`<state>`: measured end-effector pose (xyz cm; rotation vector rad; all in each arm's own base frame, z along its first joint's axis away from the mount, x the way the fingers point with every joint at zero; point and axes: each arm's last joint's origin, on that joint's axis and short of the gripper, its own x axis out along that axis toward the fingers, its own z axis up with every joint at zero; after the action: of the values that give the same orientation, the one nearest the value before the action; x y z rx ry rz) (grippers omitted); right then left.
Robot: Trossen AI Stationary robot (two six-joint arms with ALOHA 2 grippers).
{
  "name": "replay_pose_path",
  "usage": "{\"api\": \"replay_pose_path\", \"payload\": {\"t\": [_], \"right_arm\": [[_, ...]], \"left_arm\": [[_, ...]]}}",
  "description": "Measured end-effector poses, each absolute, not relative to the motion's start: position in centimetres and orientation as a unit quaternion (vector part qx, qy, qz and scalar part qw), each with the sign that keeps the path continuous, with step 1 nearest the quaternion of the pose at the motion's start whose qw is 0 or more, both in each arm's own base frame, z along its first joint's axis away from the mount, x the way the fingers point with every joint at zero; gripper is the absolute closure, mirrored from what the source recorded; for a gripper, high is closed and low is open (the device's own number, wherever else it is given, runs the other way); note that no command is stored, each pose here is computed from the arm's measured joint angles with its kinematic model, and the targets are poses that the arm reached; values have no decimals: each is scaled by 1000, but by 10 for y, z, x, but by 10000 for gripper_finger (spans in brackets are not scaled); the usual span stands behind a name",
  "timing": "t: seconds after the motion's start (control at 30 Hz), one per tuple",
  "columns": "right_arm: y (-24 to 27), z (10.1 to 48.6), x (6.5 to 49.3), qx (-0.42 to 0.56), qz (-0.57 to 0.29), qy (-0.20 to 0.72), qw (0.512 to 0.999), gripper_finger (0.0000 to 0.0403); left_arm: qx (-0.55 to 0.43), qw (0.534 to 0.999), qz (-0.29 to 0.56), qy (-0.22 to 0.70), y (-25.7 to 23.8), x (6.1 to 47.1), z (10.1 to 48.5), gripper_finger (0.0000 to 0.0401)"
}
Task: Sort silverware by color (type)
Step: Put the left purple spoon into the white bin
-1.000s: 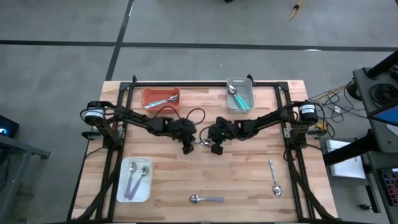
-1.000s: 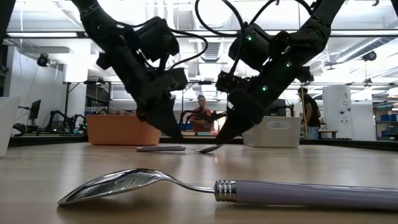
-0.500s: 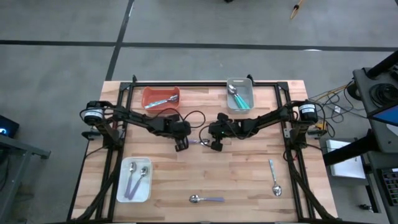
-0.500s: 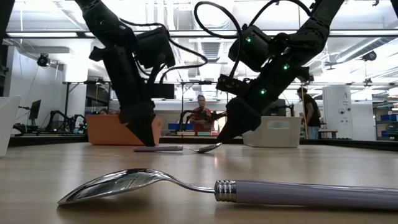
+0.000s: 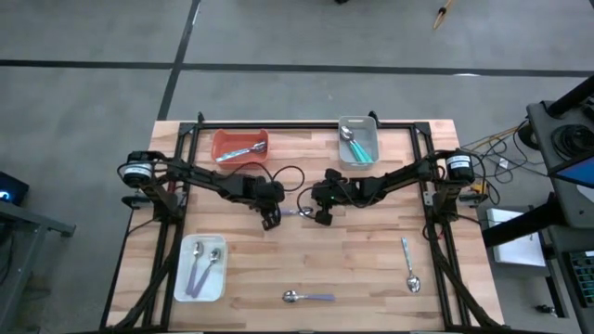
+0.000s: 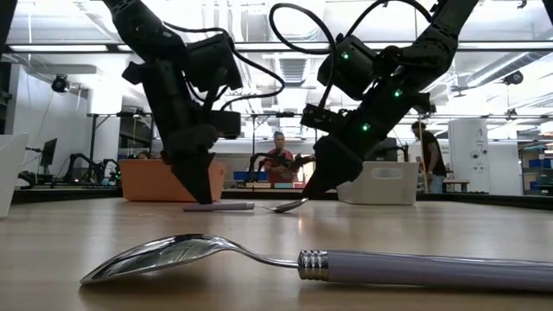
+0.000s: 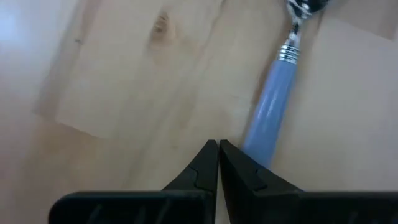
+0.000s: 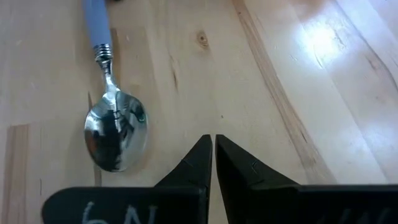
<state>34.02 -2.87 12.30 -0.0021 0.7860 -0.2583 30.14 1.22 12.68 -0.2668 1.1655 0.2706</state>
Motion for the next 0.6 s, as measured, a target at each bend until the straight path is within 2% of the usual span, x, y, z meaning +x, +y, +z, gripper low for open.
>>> {"api": "replay_pose_path", "payload": {"t": [0.6], "right_arm": [[-2, 152, 327, 98, -24, 396, 913, 390]], "left_arm": [[-194, 812, 98, 542, -21, 303, 126, 401]]}}
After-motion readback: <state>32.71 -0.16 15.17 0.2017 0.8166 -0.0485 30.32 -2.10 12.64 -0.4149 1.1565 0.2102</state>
